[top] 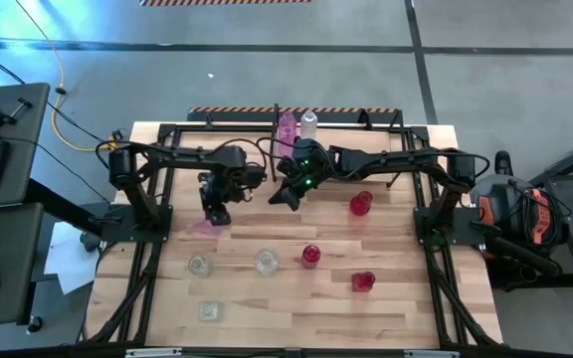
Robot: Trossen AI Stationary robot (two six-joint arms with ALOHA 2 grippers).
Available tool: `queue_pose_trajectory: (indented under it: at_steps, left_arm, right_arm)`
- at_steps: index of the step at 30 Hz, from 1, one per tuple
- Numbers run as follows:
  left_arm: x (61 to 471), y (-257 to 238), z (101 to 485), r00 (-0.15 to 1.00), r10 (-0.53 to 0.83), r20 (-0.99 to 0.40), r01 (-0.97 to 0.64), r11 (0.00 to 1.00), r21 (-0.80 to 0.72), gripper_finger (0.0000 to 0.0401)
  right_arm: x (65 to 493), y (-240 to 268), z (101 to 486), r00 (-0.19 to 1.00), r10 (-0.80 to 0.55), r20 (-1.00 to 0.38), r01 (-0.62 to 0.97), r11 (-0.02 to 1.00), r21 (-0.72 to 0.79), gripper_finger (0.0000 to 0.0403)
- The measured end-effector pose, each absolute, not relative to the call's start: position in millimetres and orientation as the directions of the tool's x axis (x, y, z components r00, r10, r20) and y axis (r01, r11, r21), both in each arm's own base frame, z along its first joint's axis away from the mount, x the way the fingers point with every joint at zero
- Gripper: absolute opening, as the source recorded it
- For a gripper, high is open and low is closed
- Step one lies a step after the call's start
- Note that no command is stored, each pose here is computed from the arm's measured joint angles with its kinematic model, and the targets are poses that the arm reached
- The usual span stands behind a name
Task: Sort vases onto shelf
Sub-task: Align the violet vase with the other violet vase on the shelf
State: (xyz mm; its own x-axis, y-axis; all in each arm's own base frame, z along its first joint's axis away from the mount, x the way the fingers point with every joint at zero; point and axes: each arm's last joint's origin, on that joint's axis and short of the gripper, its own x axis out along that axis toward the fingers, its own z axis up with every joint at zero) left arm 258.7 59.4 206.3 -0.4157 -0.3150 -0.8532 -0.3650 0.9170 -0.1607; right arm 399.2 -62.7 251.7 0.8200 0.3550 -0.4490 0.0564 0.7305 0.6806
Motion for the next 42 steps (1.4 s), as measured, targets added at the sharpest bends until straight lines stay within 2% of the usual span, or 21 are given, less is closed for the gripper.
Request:
queue_pose_trajectory:
  at_steps: [3,5,9,11,13,20,27,36,42]
  left_arm:
    - [255,58,213,-0.379,-0.301,-0.875,-0.384,0.912,-0.148,0.0154]
    - [249,57,216,-0.315,-0.285,-0.905,-0.407,0.902,-0.143,0.0154]
    - [230,52,224,-0.091,-0.228,-0.969,-0.517,0.843,-0.150,0.0154]
    - [215,49,227,0.028,-0.199,-0.980,-0.599,0.781,-0.176,0.0154]
    - [197,44,226,0.095,-0.191,-0.977,-0.672,0.711,-0.205,0.0154]
    - [142,26,221,0.188,-0.259,-0.947,-0.828,0.478,-0.295,0.0154]
    - [123,17,216,0.258,-0.239,-0.936,-0.876,0.350,-0.331,0.0154]
    - [125,12,212,0.251,-0.168,-0.953,-0.899,0.324,-0.294,0.0163]
    - [128,5,209,0.210,-0.175,-0.962,-0.885,0.383,-0.263,0.0163]
  right_arm:
    - [399,-63,251,0.815,0.361,-0.453,0.057,0.728,0.683,0.0000]
    - [398,-62,251,0.810,0.370,-0.455,0.055,0.724,0.687,0.0000]
    - [398,-64,250,0.804,0.383,-0.454,0.046,0.722,0.691,0.0000]
    - [397,-65,250,0.805,0.382,-0.455,0.045,0.724,0.688,0.0000]
    - [397,-68,250,0.806,0.381,-0.452,0.042,0.725,0.687,0.0000]
    - [396,-74,252,0.811,0.392,-0.435,0.021,0.723,0.690,0.0000]
    - [395,-76,252,0.807,0.406,-0.428,0.007,0.720,0.694,0.0000]
    - [395,-75,252,0.802,0.422,-0.423,-0.012,0.718,0.696,0.0000]
    - [394,-81,252,0.803,0.425,-0.418,-0.016,0.716,0.698,0.0000]
